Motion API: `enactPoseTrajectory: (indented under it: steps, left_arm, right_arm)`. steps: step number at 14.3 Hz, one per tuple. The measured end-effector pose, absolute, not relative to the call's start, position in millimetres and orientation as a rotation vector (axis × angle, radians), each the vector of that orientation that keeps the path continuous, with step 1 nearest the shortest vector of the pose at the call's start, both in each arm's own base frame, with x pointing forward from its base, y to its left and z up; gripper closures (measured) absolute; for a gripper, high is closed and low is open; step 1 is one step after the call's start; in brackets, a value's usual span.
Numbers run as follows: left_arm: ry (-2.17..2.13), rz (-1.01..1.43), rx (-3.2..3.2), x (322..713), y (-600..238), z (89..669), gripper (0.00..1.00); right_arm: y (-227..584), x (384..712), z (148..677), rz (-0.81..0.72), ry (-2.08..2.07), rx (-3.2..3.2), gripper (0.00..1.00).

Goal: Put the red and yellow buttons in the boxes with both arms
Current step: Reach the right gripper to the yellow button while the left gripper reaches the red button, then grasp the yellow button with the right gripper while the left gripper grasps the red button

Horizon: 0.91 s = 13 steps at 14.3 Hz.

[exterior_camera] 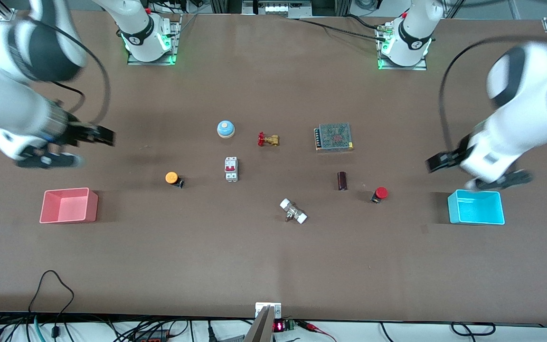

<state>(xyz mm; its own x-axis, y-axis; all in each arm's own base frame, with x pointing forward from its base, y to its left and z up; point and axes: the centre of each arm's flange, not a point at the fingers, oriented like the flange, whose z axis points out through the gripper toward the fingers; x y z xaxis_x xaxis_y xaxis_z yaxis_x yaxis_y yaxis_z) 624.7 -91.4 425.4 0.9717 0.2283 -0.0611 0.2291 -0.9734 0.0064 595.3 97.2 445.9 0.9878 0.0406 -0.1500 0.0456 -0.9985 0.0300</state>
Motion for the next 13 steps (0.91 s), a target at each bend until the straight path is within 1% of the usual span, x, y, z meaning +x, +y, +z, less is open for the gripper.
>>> enactPoseTrajectory:
  steps: [2,6,9,13]
  left_arm:
    - [0.401,-0.066,3.093,625,-112,386,0.0]
    - [0.371,0.062,3.066,607,-138,326,0.0]
    - [0.233,0.075,3.086,598,-161,285,0.0]
    - [-0.035,0.104,3.104,601,-165,258,0.0]
  right_arm:
    - [130,603,411,-0.231,0.064,3.086,0.0]
    - [188,607,354,-0.202,0.044,3.069,0.0]
    - [197,611,317,-0.215,0.034,3.062,0.0]
    - [201,613,280,-0.242,-0.041,3.062,0.0]
